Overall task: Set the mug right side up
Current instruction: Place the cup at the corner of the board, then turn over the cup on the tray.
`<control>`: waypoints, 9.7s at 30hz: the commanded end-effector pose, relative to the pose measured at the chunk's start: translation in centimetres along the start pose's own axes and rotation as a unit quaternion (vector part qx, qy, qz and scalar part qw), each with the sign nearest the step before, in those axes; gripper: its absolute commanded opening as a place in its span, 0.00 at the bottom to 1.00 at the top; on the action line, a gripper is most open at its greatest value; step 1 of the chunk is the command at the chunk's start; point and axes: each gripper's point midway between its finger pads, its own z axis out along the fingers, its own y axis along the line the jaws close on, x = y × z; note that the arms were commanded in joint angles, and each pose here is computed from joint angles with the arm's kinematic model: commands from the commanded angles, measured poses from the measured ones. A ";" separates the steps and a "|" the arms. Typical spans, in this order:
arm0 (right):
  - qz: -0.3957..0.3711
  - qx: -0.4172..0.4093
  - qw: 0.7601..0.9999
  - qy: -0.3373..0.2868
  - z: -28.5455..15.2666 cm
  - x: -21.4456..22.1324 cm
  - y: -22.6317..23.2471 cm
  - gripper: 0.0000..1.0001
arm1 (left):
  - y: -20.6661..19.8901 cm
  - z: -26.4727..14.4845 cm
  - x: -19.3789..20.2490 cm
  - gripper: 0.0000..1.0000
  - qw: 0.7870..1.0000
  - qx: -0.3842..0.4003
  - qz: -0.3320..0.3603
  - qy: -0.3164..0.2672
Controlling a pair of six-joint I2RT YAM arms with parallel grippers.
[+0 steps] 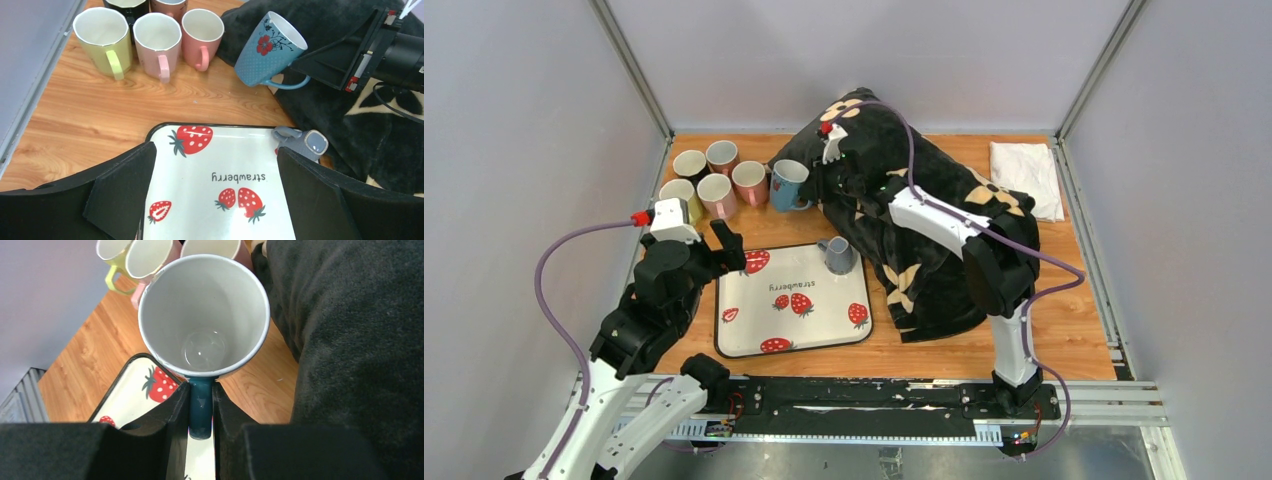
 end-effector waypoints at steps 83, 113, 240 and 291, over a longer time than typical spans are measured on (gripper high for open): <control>-0.155 0.074 0.985 0.032 3.2 3.9 0.2 0.49 | 0.4 0.4 1.1 1.00 1.000 -0.004 0.025 0.009; -0.058 0.132 0.953 0.266 -3.9 11.0 -2.8 0.48 | -1.5 1.4 2.7 1.00 0.998 0.035 0.026 0.040; 0.012 0.187 0.980 0.071 -15.2 14.0 -0.6 0.46 | -9.9 5.2 17.3 0.84 0.957 0.113 0.025 0.265; 0.034 0.224 0.972 0.059 -18.3 14.6 -2.8 0.45 | -11.3 8.4 22.4 0.38 0.942 0.024 0.123 0.310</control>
